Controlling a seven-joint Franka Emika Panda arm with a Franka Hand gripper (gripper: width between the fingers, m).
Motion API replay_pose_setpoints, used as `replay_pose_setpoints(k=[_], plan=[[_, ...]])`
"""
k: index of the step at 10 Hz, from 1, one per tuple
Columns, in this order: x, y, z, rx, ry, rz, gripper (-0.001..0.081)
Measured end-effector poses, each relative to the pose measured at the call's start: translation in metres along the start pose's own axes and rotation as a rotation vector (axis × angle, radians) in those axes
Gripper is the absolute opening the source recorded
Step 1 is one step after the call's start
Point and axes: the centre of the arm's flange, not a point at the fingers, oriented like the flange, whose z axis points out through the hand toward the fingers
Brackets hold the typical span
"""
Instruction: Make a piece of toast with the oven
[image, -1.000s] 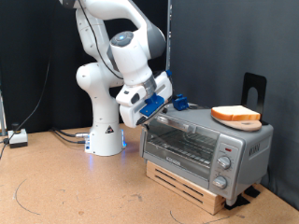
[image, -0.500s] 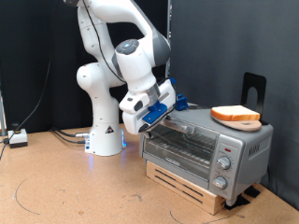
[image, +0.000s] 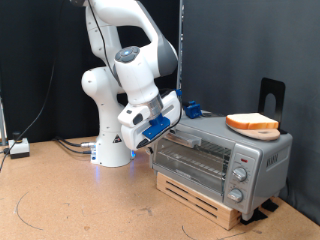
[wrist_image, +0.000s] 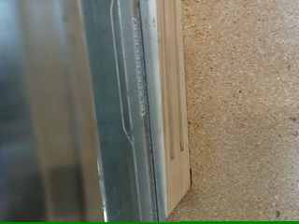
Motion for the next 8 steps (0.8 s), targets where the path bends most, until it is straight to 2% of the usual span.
replay_pose_setpoints(k=[8], plan=[[0.021,0.019,-0.015,0.017,0.006,0.001,0.0809]])
